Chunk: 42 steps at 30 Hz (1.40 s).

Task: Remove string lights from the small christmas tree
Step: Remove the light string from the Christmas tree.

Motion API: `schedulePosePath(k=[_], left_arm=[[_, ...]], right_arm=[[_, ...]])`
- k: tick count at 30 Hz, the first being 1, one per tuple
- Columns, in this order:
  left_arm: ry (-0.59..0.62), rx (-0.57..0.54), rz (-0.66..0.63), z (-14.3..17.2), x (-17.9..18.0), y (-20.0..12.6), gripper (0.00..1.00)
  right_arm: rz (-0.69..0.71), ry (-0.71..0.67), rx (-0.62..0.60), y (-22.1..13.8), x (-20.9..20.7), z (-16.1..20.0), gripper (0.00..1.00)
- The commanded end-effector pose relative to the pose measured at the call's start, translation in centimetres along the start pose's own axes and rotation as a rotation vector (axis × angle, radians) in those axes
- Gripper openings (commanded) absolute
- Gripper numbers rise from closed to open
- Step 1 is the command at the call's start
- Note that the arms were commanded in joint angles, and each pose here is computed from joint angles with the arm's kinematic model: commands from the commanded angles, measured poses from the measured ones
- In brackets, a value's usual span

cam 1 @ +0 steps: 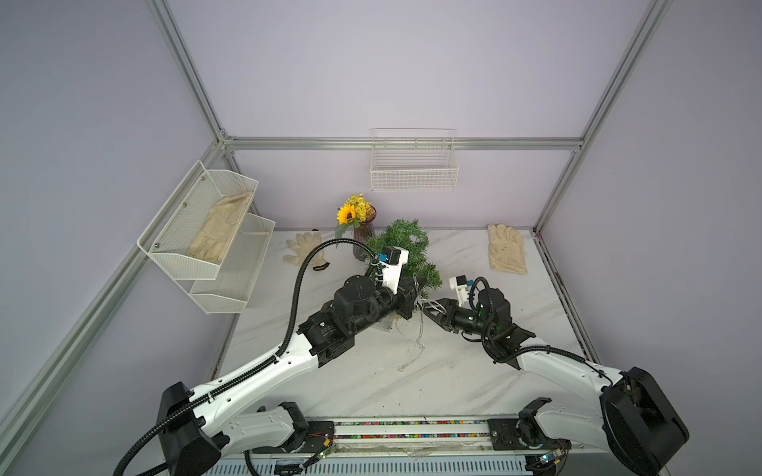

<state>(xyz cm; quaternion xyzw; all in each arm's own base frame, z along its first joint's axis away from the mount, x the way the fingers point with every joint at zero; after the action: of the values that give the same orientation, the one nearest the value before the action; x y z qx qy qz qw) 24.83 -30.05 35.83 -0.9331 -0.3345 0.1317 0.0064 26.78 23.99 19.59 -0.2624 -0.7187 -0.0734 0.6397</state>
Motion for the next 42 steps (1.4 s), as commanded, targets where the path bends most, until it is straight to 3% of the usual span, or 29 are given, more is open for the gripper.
schedulePosePath(k=[1,6,13,24,42], left_arm=[[0.024,-0.162,0.016,-6.5,-1.3,-1.1,0.0],[0.012,-0.163,0.012,-6.5,-1.3,-1.1,0.0],[0.009,-0.161,0.018,-6.7,-1.4,-1.0,0.0],[-0.005,-0.166,0.024,-7.0,-1.5,-0.9,0.0],[-0.013,-0.156,0.033,-6.4,-1.5,-0.1,0.0]], right_arm=[[-0.089,0.063,-0.06,-0.1,1.7,-0.3,0.39],[-0.091,0.104,-0.005,1.1,0.8,1.6,0.41],[-0.127,-0.045,0.111,2.1,1.2,3.6,0.55],[-0.189,-0.064,0.211,4.7,1.0,5.4,0.55],[-0.285,0.031,0.14,4.8,3.3,6.0,0.56]])
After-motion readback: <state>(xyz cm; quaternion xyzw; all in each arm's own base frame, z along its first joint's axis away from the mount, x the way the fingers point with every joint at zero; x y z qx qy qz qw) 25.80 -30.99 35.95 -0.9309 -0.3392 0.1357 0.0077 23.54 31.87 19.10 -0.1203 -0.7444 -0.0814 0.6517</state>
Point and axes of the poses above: each gripper's point midway between its finger pads, its own y axis out along the fingers, its own x axis along the line the jaws close on, z = x × y, the point moved 2 cm from there along -y, back along the fingers, and after that the axes turned 8 degrees about y, right-handed, at the moved point
